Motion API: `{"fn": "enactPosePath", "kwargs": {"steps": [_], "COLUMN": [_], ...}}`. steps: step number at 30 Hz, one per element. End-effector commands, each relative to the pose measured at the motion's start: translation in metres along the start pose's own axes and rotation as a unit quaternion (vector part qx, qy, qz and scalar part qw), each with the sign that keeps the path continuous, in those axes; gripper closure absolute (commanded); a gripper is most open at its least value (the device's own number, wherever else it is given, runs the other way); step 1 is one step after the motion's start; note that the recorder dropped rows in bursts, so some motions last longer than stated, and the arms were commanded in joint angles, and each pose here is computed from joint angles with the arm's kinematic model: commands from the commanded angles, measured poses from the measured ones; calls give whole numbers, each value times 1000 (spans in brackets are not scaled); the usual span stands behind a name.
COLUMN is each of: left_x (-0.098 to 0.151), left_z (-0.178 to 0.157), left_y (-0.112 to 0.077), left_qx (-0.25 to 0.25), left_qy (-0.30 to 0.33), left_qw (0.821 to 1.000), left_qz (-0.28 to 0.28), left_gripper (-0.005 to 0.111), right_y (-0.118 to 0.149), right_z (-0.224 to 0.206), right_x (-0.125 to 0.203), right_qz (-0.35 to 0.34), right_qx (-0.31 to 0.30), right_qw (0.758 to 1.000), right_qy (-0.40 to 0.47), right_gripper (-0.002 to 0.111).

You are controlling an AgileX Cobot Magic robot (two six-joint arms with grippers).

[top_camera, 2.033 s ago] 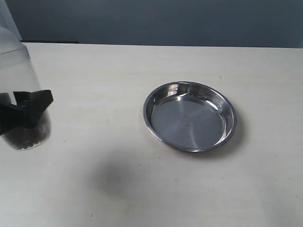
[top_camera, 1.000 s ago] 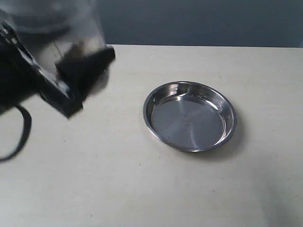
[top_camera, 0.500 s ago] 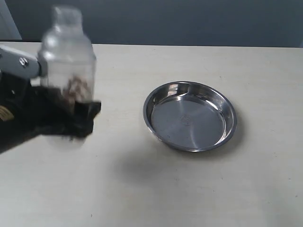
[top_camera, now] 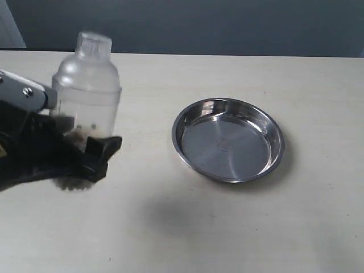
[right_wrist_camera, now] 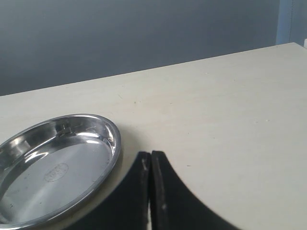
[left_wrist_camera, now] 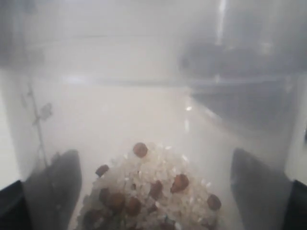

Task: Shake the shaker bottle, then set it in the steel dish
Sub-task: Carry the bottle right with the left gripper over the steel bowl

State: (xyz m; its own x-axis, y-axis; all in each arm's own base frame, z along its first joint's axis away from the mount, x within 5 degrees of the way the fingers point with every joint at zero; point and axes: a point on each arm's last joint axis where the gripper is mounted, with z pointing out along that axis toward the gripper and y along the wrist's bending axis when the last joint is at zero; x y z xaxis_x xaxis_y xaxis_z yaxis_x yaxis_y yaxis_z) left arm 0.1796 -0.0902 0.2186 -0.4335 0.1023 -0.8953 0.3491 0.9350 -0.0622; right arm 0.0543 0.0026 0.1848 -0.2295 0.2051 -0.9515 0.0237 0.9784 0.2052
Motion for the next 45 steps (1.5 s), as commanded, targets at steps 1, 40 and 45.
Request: {"fn": "enactPosePath", "kwargs": {"steps": [1, 40, 45], "left_x": [-48, -29, -31], "left_z": [-37, 40, 74], "left_y": [0, -27, -38], "left_qx": [5, 163, 203], "left_qy": [-149, -198, -195], "left_qw": [989, 966, 960], "left_qz": [4, -28, -1], "left_gripper": [107, 107, 107], "right_y": [0, 0, 0], "right_z": [0, 0, 0], "right_x": [-1, -1, -1], "right_qz": [-5, 0, 0], "right_qx": [-1, -3, -3], "right_qw": [1000, 1000, 1000], "right_qy": [-7, -7, -7], "right_gripper": [109, 109, 109]}}
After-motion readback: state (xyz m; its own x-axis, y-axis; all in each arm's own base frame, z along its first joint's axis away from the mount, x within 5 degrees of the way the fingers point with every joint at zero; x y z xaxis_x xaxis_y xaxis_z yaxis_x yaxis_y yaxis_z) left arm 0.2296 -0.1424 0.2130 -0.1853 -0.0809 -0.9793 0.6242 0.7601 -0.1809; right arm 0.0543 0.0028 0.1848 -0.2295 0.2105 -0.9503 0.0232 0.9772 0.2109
